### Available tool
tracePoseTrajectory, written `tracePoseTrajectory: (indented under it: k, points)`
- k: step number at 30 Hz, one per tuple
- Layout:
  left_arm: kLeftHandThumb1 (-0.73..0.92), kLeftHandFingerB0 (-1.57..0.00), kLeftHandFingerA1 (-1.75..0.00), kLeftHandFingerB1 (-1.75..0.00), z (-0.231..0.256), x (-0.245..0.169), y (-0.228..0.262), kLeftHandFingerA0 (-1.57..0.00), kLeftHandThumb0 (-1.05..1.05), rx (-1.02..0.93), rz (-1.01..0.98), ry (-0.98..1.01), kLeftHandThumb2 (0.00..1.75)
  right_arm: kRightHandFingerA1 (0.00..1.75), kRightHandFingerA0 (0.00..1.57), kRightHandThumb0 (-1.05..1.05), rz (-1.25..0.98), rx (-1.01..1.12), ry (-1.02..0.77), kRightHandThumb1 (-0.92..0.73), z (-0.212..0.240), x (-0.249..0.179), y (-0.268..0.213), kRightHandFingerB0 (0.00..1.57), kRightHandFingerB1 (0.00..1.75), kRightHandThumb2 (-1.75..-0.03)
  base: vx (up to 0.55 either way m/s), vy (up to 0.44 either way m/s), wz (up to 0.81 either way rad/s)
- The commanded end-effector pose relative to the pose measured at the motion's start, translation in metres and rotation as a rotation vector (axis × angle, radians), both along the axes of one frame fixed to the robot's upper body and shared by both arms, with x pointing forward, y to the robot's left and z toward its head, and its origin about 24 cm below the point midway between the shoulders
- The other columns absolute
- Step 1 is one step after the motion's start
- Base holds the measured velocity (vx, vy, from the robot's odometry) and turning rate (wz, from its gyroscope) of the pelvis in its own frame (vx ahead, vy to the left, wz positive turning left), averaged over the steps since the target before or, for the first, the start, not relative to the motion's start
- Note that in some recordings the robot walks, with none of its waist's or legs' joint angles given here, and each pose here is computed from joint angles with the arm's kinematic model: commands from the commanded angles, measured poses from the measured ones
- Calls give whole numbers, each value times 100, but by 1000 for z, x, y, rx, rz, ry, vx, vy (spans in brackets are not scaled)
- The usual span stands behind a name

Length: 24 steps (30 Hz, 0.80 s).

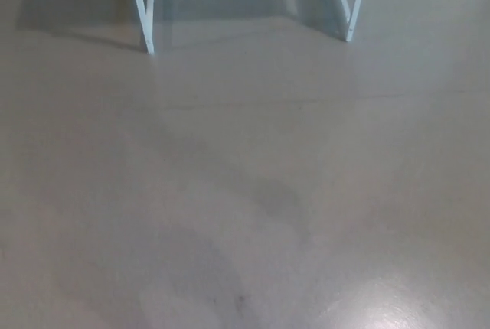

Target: The robot walks towards a table in front, picks a shampoo with left hand and puts it in a small grey container

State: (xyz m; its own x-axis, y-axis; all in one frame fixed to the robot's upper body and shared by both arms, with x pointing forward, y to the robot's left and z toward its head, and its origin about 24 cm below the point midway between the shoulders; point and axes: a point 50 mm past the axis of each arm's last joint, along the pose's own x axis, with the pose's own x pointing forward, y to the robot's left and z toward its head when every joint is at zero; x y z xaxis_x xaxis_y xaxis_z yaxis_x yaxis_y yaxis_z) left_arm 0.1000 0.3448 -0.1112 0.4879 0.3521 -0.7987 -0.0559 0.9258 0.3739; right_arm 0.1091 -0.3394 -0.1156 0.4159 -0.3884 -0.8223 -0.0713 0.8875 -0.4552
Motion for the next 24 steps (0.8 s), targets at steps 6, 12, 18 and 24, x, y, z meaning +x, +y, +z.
tracePoseTrajectory:
  k: [6,12,18,24]
  points:
    - [51,-36,-65,-52,4,5,3,-55,-39,1,-15,-34,80,46,70,-31,67,-42,2,-72,4,4,-4,56,41,-61,11,16,4]
    - [51,-36,-66,-52,3,3,3,-56,-40,7,-34,-17,80,48,73,-30,63,-33,12,-71,2,-1,-4,56,41,-61,123,232,-6]
    - [51,-37,-67,-54,3,5,2,-57,-40,12,-42,-17,82,47,72,-31,71,-36,19,-71,2,-1,-3,56,40,-61,206,144,-1]
    - [64,-41,-63,-41,3,2,3,-61,-34,27,-66,3,58,46,72,-33,82,-32,21,-72,1,-1,-2,56,40,-61,292,-20,12]
